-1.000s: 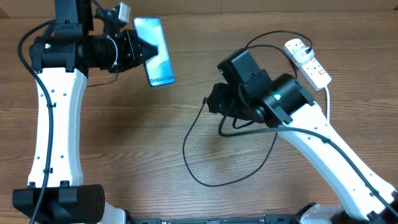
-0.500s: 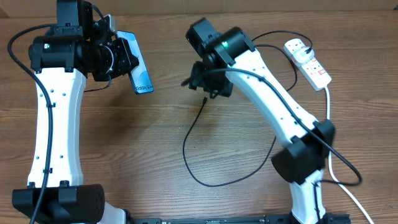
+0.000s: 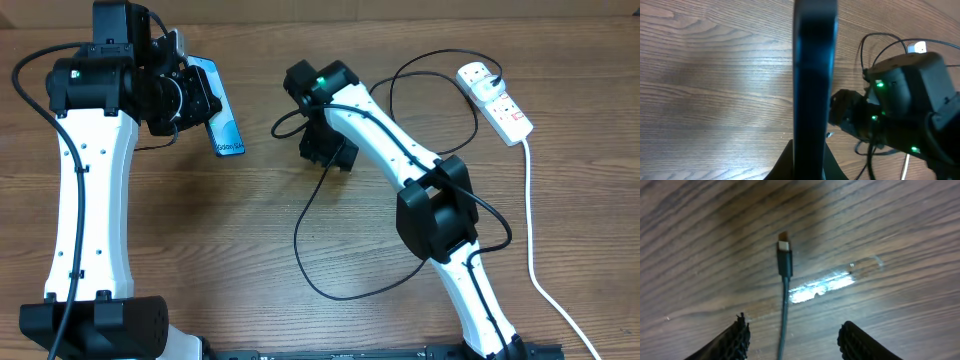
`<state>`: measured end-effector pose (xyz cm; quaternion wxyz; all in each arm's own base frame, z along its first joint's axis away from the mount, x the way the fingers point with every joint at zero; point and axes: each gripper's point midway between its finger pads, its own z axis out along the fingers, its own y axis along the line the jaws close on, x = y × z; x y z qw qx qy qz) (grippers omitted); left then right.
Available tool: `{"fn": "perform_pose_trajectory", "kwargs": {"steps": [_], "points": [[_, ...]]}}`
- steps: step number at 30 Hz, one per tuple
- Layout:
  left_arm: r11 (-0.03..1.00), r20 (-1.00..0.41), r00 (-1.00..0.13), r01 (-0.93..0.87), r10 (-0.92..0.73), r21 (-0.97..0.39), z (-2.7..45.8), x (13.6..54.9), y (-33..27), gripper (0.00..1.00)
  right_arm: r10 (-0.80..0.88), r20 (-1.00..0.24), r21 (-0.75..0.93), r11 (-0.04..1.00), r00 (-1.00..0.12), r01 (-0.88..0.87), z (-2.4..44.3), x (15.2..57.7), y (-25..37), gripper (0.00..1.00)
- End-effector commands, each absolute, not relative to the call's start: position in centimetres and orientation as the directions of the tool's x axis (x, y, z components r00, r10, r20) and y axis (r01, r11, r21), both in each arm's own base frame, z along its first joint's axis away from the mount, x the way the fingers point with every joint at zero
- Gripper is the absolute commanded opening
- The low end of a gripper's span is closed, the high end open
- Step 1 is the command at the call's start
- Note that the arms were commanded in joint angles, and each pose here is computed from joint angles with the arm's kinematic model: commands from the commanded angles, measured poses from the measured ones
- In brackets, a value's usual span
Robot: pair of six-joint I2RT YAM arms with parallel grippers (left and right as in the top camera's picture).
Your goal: Plug charger to phone and switch on socket
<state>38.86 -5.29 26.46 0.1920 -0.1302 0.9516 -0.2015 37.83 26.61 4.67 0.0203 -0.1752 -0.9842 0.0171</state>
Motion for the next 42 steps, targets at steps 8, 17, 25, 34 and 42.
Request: {"fn": "perform_pose_trajectory", "kwargs": {"steps": [8, 17, 25, 34, 42], "points": [[0.883, -0.328, -0.886, -0.165, -0.329, -0.44, 27.1, 38.9, -5.4, 0.04, 0.339, 0.05, -0.033, 0.941, -0.94, 0.337, 1.4, 37.6, 27.0, 0.45], [0.883, -0.326, -0.886, -0.166, -0.329, -0.439, 27.0, 38.8, -5.4, 0.04, 0.34, 0.053, -0.039, 0.94, -0.939, 0.338, -0.4, 37.5, 26.6, 0.38], [0.883, -0.326, -0.887, -0.166, -0.328, -0.439, 27.0, 38.8, -5.4, 0.04, 0.316, 0.022, -0.027, 0.949, -0.948, 0.316, -1.0, 38.2, 26.6, 0.37], [0.883, -0.325, -0.887, -0.166, -0.328, -0.439, 27.1, 38.8, -5.4, 0.04, 0.328, -0.017, -0.071, 0.942, -0.944, 0.329, -1.0, 38.9, 25.0, 0.33], [0.883, -0.325, -0.887, -0.166, -0.328, -0.439, 27.0, 38.8, -5.4, 0.04, 0.322, -0.014, -0.076, 0.944, -0.947, 0.322, -1.0, 39.0, 24.7, 0.28]]}}
